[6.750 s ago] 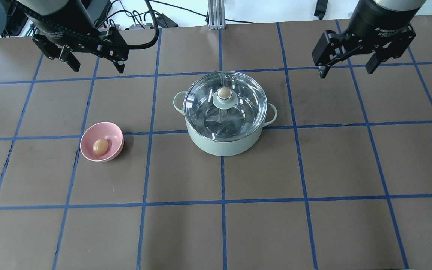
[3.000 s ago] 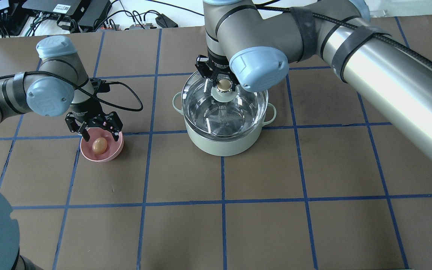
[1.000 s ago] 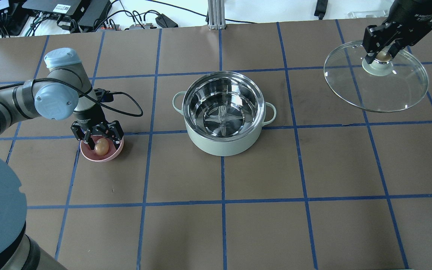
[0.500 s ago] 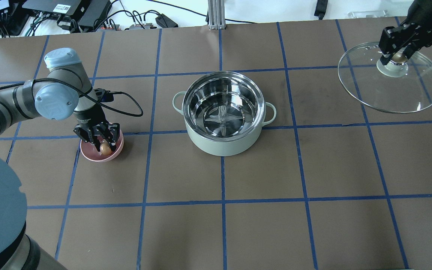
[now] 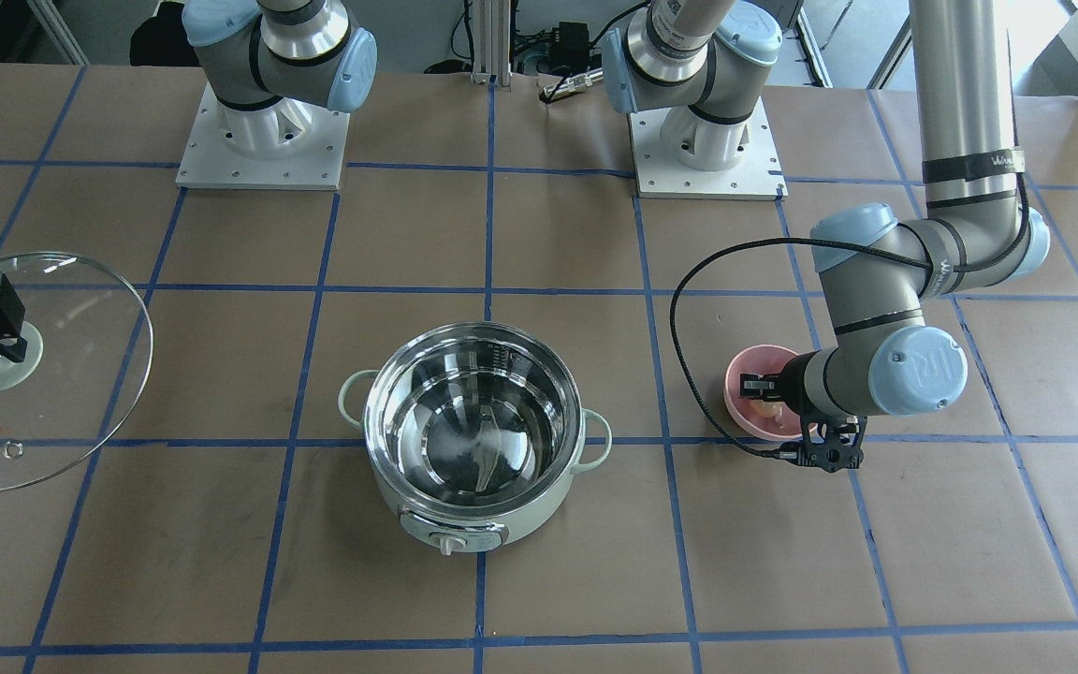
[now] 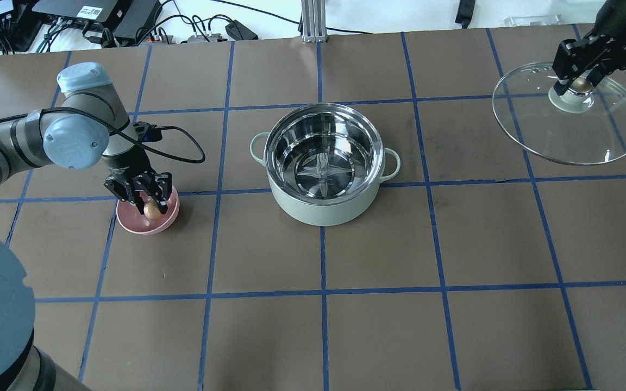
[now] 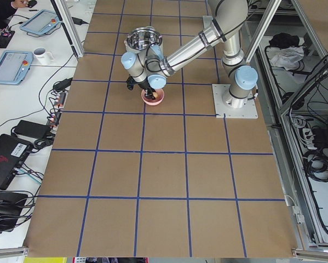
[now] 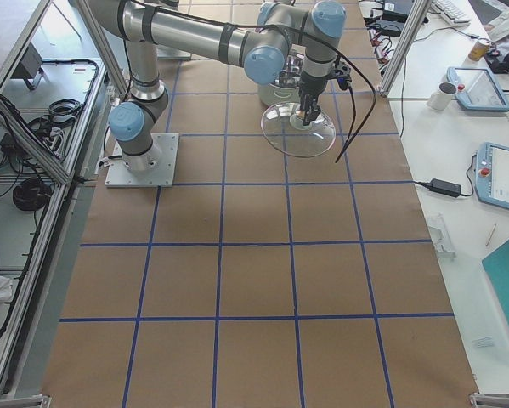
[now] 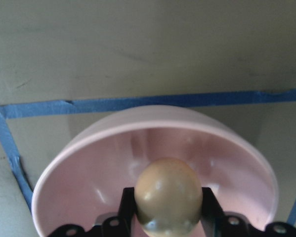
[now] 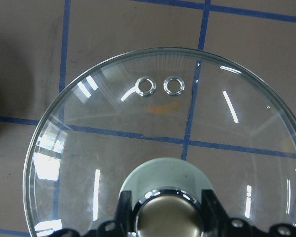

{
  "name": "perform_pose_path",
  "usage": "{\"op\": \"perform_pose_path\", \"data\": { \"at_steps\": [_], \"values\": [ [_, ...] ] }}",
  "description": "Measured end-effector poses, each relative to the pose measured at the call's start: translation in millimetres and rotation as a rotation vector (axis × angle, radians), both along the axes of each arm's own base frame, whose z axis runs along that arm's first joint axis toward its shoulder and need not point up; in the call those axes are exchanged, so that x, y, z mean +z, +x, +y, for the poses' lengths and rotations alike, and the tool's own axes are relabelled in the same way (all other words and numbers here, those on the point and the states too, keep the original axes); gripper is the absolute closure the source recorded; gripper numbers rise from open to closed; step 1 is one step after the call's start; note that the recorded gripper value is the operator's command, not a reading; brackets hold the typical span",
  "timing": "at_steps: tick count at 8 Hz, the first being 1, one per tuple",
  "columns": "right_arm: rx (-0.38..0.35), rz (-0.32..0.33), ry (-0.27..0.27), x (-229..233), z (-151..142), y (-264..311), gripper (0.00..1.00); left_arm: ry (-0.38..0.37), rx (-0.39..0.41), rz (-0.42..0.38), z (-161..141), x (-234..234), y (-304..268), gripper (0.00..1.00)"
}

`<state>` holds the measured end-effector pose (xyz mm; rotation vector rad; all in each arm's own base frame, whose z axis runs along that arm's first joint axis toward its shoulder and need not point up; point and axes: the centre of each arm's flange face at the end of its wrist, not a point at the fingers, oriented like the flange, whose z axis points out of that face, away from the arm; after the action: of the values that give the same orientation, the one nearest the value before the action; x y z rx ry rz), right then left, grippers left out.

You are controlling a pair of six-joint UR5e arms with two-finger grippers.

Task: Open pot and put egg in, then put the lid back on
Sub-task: 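Move the lid away from the pot while the left gripper lowers and grasps the egg, then lift the egg with the left gripper and carry it over the pot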

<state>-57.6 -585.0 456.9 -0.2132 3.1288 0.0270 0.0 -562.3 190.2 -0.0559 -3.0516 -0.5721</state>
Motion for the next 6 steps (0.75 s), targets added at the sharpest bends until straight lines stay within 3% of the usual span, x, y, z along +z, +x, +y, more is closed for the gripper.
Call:
{"op": "perform_pose_path", "data": {
  "at_steps": [3,5,6],
  "values": [
    [-0.005,-0.002,0.002,-1.5,-0.3,-0.5,1.00,-0.067,0.045,-0.020,7.5,67.9,-8.6,1.00],
    [-0.007,-0.003,0.001,-1.5,-0.3,-0.4,1.00,-0.158,0.120,0.014,13.2,119.5,-33.8,1.00],
    [-0.008,-0.004,0.001,-1.5,-0.4,-0.4,1.00,-0.209,0.107,0.029,14.4,143.8,-68.4,1.00]
  ]
}}
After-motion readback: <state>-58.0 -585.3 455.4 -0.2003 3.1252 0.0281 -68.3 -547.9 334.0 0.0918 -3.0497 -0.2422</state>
